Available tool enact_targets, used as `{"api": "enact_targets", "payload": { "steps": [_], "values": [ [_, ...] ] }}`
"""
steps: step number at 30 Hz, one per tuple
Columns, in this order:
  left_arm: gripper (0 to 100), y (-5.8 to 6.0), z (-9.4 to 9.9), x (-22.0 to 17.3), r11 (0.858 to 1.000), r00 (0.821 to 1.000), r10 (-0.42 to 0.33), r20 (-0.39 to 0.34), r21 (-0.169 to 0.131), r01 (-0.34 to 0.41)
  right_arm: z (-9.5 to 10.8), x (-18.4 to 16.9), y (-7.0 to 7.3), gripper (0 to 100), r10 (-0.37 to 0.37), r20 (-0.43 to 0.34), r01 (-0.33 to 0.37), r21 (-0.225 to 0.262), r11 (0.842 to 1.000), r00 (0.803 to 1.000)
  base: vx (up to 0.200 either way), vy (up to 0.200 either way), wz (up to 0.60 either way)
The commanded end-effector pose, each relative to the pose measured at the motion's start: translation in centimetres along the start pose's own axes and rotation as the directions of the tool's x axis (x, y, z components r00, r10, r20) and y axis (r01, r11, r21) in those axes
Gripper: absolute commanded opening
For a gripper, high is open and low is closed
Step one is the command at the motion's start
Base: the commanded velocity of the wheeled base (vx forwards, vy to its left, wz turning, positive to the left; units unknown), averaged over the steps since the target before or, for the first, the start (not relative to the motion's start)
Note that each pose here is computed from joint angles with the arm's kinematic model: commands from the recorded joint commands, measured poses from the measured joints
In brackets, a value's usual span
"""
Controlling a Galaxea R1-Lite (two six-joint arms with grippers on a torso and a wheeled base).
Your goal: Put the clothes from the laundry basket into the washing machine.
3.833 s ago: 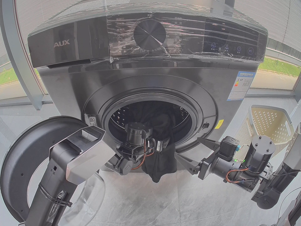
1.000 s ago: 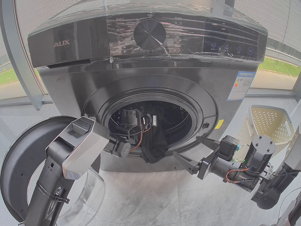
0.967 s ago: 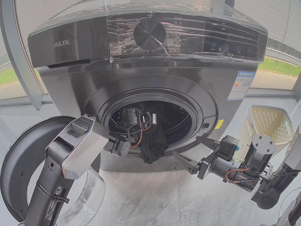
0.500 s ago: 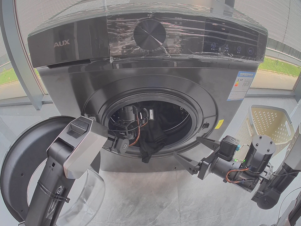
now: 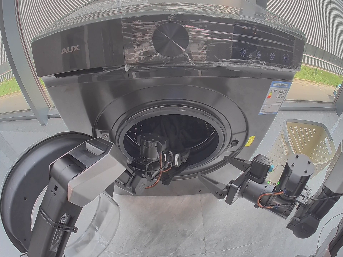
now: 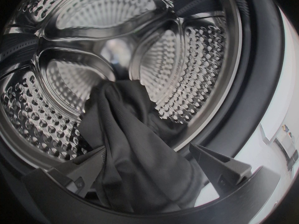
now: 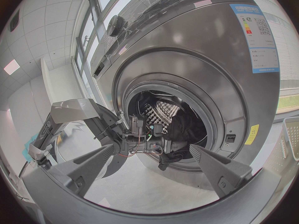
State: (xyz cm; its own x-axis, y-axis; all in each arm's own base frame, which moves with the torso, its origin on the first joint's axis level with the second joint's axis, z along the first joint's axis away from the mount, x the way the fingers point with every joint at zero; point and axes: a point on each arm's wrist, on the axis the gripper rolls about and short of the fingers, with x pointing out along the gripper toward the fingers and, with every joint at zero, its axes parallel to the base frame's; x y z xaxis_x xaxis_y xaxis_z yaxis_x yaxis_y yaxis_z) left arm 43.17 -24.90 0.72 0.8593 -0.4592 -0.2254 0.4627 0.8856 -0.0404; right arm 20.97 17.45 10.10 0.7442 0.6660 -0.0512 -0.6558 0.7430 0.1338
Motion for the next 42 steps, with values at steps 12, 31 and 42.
{"api": "enact_targets", "payload": {
  "steps": [12,31,42],
  "values": [
    [0,-0.1,-2.3,0.9,1.0,0.999,-0.001,-0.032,0.0,0.001,0.0,0.0,-0.1,100,-0.001,-0.001,0.001,0.001,1.0,1.0,0.0,0.0,0.0],
    [0,1.3,4.9,3.5,0.995,0.95,0.093,0.299,-0.049,-0.082,0.0,0.0,0.1,100,0.004,0.003,-0.004,-0.001,1.0,1.0,0.0,0.0,0.0],
    [100,1.0,3.3,2.7,0.996,0.97,0.084,0.228,-0.045,-0.076,0.0,0.0,0.0,100,0.0,0.001,0.0,0.001,1.0,1.0,0.0,0.0,0.0]
  ]
}}
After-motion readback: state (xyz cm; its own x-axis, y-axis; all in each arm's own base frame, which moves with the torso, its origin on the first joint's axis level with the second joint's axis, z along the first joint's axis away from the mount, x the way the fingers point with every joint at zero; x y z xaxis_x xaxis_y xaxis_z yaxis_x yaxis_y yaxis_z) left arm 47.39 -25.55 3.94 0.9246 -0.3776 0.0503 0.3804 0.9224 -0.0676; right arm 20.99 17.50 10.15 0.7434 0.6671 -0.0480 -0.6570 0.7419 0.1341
